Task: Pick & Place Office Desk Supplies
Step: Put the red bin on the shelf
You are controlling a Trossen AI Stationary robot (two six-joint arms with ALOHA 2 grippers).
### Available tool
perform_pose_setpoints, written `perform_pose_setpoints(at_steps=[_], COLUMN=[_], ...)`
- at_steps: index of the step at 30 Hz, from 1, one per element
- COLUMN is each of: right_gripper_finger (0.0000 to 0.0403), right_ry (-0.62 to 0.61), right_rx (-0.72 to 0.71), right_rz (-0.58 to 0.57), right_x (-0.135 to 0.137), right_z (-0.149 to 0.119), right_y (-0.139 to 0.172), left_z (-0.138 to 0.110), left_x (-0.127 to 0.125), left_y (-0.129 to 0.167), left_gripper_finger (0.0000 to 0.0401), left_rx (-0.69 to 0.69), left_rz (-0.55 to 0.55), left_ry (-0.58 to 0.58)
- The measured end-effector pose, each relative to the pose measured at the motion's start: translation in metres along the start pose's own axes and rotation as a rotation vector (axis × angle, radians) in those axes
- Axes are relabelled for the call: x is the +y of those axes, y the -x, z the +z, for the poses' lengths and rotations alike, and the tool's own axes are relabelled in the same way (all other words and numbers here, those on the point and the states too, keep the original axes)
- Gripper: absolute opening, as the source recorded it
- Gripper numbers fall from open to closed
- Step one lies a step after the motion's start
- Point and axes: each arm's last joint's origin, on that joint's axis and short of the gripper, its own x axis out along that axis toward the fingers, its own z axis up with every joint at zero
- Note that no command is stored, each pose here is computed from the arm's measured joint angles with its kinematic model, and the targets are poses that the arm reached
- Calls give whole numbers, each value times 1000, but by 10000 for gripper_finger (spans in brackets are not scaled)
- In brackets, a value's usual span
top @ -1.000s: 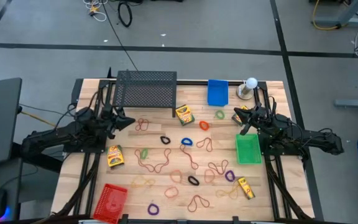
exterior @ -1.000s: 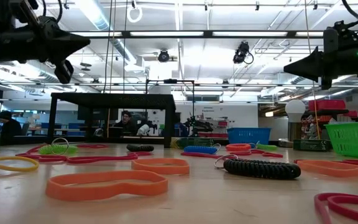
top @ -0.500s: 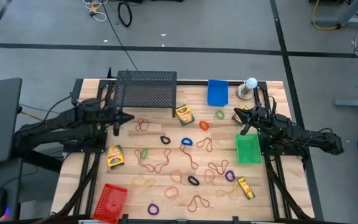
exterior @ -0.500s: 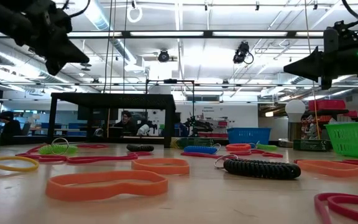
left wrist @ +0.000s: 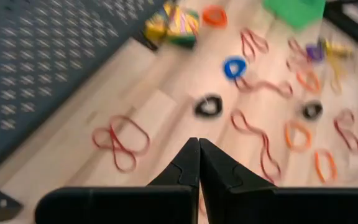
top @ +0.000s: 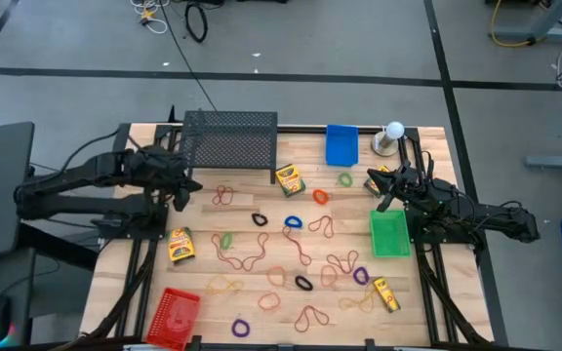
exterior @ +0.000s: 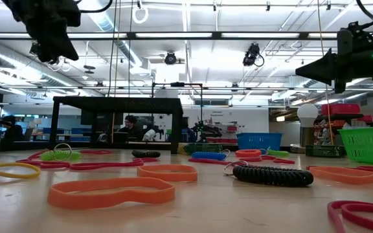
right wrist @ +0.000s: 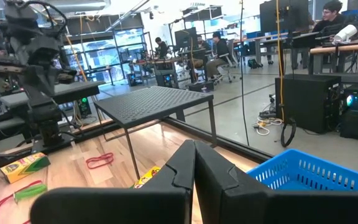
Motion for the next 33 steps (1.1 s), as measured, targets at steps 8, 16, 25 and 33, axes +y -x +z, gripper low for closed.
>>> perform_pose_setpoints(at_steps=[8, 16, 25, 33], right_gripper_finger=[11, 11, 11, 11], right_ry=[0, 0, 0, 0], right_rx=[0, 0, 0, 0], right_rz=[0, 0, -1, -1], right_x=[0, 0, 0, 0], right_z=[0, 0, 0, 0], right_y=[0, 0, 0, 0], left_z=[-9, -29, -67, -107], left_x=[-31, -63, -101, -131], left_y=[-1, -6, -11, -13], left_gripper_finger=[5, 17, 55, 110], left_rx=[152, 311, 562, 783], left_rz=[-178, -327, -423, -386], left_ry=[-150, -356, -502, -470])
